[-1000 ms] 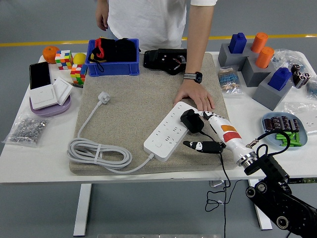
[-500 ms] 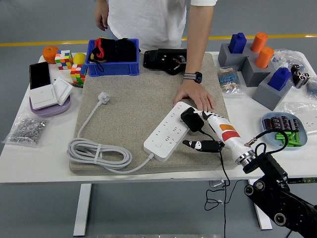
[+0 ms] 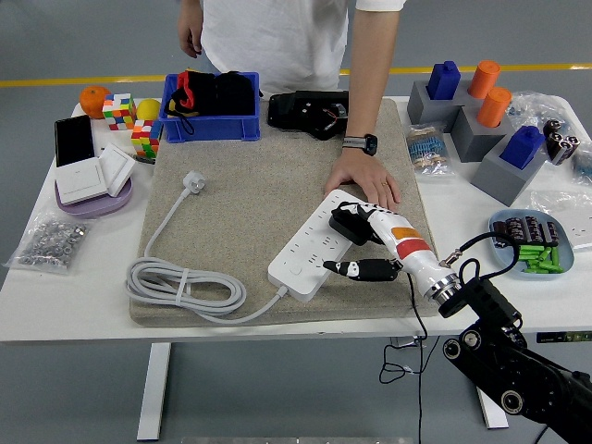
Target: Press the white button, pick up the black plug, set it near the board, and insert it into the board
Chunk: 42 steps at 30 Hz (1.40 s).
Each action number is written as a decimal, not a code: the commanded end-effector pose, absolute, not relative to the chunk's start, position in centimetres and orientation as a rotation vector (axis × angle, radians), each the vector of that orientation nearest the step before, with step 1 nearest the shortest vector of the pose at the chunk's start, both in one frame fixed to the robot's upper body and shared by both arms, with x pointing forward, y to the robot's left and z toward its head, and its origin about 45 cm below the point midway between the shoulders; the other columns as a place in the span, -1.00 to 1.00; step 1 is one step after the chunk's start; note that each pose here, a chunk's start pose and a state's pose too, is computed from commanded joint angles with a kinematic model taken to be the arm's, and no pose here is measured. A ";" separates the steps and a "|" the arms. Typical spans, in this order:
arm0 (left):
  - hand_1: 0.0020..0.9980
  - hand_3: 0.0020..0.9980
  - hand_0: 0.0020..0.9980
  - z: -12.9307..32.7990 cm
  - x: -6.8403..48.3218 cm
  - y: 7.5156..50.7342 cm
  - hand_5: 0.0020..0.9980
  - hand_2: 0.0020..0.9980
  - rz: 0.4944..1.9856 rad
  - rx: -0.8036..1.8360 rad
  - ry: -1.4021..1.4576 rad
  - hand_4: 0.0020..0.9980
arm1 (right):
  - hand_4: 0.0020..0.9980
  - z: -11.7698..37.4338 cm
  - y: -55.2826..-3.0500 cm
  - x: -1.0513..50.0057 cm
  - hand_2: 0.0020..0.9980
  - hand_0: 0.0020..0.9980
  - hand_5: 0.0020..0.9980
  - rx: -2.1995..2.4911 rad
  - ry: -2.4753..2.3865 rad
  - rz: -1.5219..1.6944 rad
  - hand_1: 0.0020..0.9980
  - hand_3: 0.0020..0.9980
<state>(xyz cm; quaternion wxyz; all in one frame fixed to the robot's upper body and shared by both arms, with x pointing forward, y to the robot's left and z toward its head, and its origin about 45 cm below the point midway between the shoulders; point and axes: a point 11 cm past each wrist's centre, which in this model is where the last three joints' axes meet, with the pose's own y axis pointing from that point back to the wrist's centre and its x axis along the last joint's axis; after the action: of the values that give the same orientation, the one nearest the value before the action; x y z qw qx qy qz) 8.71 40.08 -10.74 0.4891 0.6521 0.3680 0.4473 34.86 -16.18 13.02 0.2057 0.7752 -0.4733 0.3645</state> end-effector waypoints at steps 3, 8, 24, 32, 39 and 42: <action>0.35 0.37 0.37 -10.7 8.8 40.1 -0.61 0.32 1.088 1.584 0.893 0.12 | 1.00 13.1 -15.9 35.0 0.59 0.69 -0.06 2.163 -1.311 1.022 0.70 0.56; 0.35 0.37 0.37 -10.7 8.8 40.1 -0.61 0.32 1.089 1.584 0.893 0.12 | 1.00 13.1 -15.6 35.2 0.59 0.69 -0.06 2.169 -1.282 1.036 0.70 0.56; 0.35 0.37 0.37 -10.7 8.7 40.2 -0.60 0.32 1.093 1.583 0.897 0.12 | 1.00 11.9 -15.9 35.5 0.58 0.69 -0.06 2.144 -1.248 1.012 0.69 0.56; 0.35 0.37 0.37 -10.7 8.8 40.2 -0.60 0.32 1.091 1.584 0.892 0.12 | 1.00 11.9 -15.9 35.5 0.58 0.69 -0.06 2.144 -1.246 1.014 0.70 0.56; 0.35 0.37 0.37 -10.7 8.8 40.2 -0.60 0.32 1.092 1.584 0.894 0.12 | 1.00 13.8 -15.5 36.0 0.58 0.69 -0.06 2.164 -1.287 1.052 0.69 0.56; 0.35 0.37 0.37 -10.7 8.8 40.2 -0.60 0.32 1.092 1.584 0.895 0.12 | 1.00 14.7 -15.3 36.2 0.58 0.69 -0.06 2.174 -1.304 1.072 0.69 0.56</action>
<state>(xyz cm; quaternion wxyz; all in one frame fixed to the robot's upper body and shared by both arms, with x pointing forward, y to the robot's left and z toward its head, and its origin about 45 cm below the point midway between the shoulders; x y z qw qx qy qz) 8.76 40.20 -10.69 0.4879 0.6516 0.3682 0.4492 36.16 -15.30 14.73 0.1931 0.7750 -0.4648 0.3822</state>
